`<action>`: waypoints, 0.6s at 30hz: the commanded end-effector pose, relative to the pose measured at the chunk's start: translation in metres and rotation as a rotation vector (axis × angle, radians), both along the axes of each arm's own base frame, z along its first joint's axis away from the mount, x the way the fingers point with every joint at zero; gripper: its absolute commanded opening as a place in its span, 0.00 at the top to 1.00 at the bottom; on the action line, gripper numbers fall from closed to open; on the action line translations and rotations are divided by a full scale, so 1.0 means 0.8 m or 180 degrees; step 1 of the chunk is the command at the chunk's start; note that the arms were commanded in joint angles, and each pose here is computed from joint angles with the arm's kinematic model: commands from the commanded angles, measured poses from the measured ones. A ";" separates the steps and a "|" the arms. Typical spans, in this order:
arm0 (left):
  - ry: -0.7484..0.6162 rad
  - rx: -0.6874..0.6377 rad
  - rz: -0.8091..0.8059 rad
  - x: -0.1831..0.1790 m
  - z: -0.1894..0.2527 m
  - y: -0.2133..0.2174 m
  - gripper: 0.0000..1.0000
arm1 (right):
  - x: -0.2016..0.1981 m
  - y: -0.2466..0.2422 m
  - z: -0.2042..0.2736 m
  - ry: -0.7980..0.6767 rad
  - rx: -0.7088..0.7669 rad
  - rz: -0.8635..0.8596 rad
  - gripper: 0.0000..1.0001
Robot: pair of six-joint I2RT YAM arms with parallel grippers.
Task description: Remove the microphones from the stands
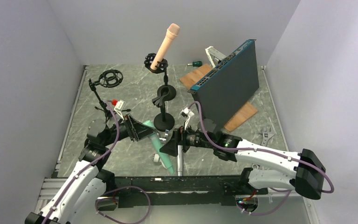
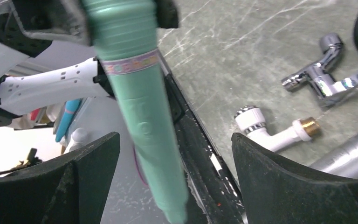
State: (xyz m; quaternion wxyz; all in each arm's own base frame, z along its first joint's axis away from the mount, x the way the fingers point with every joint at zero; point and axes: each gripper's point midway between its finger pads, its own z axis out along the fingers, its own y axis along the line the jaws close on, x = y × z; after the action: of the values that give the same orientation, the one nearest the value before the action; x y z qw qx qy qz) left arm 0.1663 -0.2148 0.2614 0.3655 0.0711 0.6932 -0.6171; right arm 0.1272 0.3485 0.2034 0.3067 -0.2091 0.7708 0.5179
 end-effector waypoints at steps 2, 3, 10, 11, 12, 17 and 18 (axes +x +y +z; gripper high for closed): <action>-0.0036 -0.0209 0.0256 0.017 0.016 0.002 1.00 | -0.003 0.027 0.041 -0.0106 0.0362 0.0011 0.12; -0.0031 -0.0225 0.0244 0.017 0.016 0.001 1.00 | -0.004 0.029 0.039 -0.0087 0.0364 0.0020 0.12; 0.0061 -0.0349 0.0153 0.012 0.015 -0.006 1.00 | -0.013 0.047 0.035 -0.0038 0.0365 0.0109 0.33; 0.0051 -0.0342 0.0163 0.012 0.015 -0.006 1.00 | -0.012 0.048 0.032 -0.0037 0.0339 0.0100 0.41; 0.0016 -0.0316 0.0168 0.012 0.016 -0.006 0.99 | -0.011 0.048 0.030 -0.0043 0.0322 0.0084 0.63; -0.0094 0.0138 0.0565 0.023 0.013 0.012 0.04 | 0.013 0.015 0.004 -0.0067 0.0154 -0.0472 1.00; -0.0208 0.0236 0.0666 0.024 0.018 0.019 0.01 | 0.019 0.004 -0.004 -0.0057 0.0086 -0.0620 1.00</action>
State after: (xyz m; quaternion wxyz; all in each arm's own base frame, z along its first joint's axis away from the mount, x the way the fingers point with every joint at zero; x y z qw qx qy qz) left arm 0.1792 -0.2155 0.2507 0.3668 0.0099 0.7053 -0.6066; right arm 0.1162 0.3746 0.1963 0.3058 -0.2028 0.7675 0.5256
